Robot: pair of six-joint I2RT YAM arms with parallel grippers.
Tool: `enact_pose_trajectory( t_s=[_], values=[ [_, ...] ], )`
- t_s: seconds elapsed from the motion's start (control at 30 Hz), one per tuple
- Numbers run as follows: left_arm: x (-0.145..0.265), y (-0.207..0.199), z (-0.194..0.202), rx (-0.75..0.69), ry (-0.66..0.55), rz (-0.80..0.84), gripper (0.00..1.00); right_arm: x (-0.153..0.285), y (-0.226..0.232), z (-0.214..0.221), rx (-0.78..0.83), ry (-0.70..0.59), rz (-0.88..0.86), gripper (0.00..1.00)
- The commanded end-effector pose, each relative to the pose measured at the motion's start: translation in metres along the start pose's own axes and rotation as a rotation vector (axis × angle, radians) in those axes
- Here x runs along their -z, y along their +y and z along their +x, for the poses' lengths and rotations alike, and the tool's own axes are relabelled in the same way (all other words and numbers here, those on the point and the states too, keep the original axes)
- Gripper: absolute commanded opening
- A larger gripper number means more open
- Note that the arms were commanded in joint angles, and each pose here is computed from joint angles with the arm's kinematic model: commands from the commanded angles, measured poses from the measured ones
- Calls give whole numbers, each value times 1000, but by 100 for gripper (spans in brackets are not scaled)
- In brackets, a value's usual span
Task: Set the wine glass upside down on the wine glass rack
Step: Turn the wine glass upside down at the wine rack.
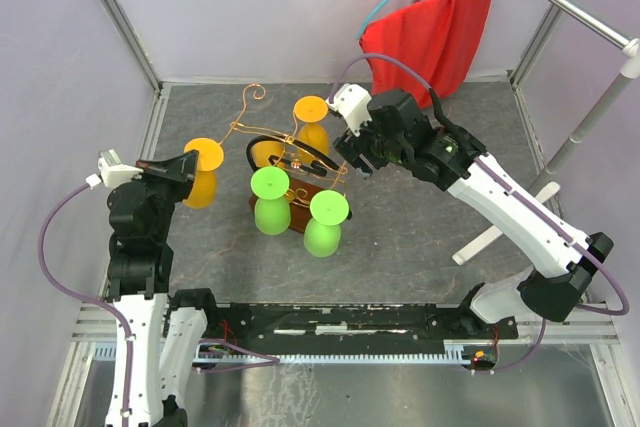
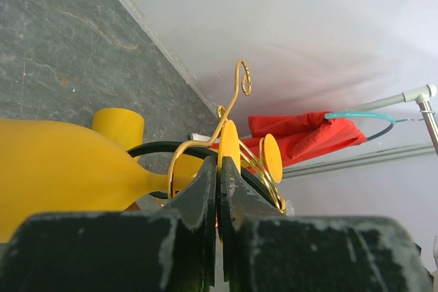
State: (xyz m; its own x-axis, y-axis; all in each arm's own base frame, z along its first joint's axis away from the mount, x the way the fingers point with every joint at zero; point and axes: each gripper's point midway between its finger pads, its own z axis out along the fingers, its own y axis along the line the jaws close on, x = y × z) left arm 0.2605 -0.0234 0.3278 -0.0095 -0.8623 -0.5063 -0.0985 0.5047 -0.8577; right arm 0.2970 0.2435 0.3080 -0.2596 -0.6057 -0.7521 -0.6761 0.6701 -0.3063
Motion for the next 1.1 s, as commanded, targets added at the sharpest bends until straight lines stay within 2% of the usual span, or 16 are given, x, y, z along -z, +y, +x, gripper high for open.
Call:
enact_pose_trajectory(
  t_s=[0.0,0.63,0.9,1.0,1.07],
  values=[
    [4,-33,-13,29,-24,106,3,7,-4,-13,-14,-45,3,84],
    [14,-32,3,58,61,105,3,4,-3,-13,-31,-38,2,84],
    [-5,-27,15,61,97,133,4,4,-2,-14,-39,-38,-2,84],
    [-9,-25,14,42,90,134,7,4,-1,-13,-42,-35,-2,84],
    [-10,-23,15,41,92,133,17,5,-2,-13,-43,-36,0,84]
  ],
)
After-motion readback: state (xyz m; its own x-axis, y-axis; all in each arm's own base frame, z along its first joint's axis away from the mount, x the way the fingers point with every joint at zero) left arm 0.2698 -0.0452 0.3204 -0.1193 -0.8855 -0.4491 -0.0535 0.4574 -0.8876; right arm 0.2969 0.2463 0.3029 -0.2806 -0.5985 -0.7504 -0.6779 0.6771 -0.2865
